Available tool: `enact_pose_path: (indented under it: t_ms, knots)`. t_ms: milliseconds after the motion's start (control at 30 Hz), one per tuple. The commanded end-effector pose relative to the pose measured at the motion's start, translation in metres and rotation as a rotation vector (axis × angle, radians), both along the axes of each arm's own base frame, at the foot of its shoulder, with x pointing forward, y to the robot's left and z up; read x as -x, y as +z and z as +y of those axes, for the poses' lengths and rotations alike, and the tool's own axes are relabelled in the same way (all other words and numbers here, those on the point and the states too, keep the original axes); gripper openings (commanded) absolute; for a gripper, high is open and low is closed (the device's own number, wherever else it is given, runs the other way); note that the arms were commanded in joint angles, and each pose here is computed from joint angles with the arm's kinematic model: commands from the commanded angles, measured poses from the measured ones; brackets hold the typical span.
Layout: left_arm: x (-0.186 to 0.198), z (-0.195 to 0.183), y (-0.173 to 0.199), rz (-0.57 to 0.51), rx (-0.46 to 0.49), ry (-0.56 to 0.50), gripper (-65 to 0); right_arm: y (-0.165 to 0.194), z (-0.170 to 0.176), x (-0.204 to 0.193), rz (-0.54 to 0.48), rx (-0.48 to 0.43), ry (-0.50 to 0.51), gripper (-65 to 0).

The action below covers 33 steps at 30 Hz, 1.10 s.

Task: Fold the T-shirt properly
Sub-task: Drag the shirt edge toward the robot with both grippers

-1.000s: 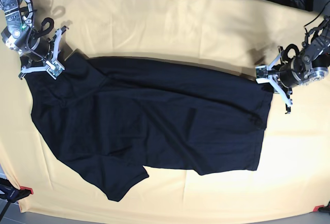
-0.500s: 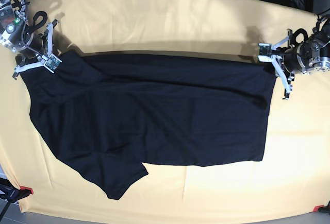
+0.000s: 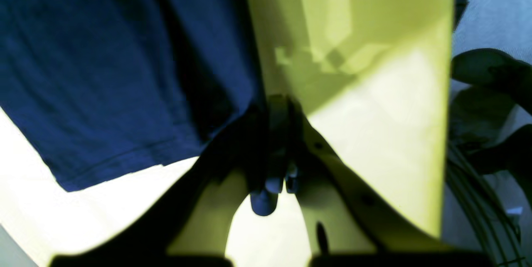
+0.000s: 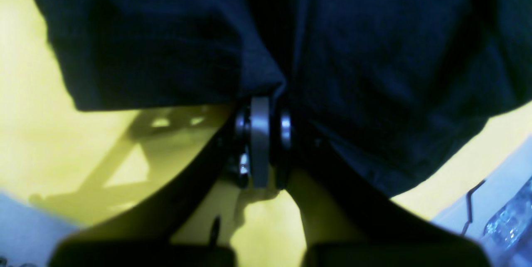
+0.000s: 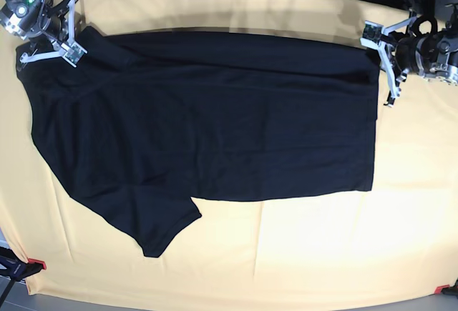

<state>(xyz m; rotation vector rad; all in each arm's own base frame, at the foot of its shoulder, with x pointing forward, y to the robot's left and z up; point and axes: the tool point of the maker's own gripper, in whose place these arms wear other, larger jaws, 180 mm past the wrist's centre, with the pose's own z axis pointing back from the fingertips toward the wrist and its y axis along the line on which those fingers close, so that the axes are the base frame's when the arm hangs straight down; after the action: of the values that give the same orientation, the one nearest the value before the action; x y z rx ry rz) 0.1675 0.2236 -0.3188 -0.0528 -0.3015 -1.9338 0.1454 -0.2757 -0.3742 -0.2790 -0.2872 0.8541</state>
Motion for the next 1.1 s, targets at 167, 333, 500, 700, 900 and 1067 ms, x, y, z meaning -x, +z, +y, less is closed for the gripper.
enact_pose_path:
  t_ms: [167,333,500,700,900,1067]
  knots:
    - [0.001,-0.004,0.011,0.002,0.016,0.002,-65.0,0.021,-0.010,0.016,-0.019,0.062,-0.051,-65.0]
    - [0.007,-0.014,0.015,0.030,0.053,0.015,-65.0,0.028,-0.017,0.035,0.002,0.075,-0.077,-65.0]
    - [0.015,-0.016,0.018,0.062,0.025,0.064,-65.0,0.020,-0.015,0.066,0.096,0.067,-0.073,-65.0]
    - [0.041,-0.014,0.025,0.173,-0.054,0.147,-65.0,0.015,-0.009,0.080,0.133,0.043,-0.080,-65.0]
    - [0.053,-0.005,0.032,0.213,-0.117,0.161,-65.0,0.015,-0.009,0.079,0.131,0.040,-0.082,-65.0]
    - [0.053,-0.005,0.032,0.214,-0.115,0.161,-65.0,0.015,-0.008,0.078,0.125,0.035,-0.081,-65.0]
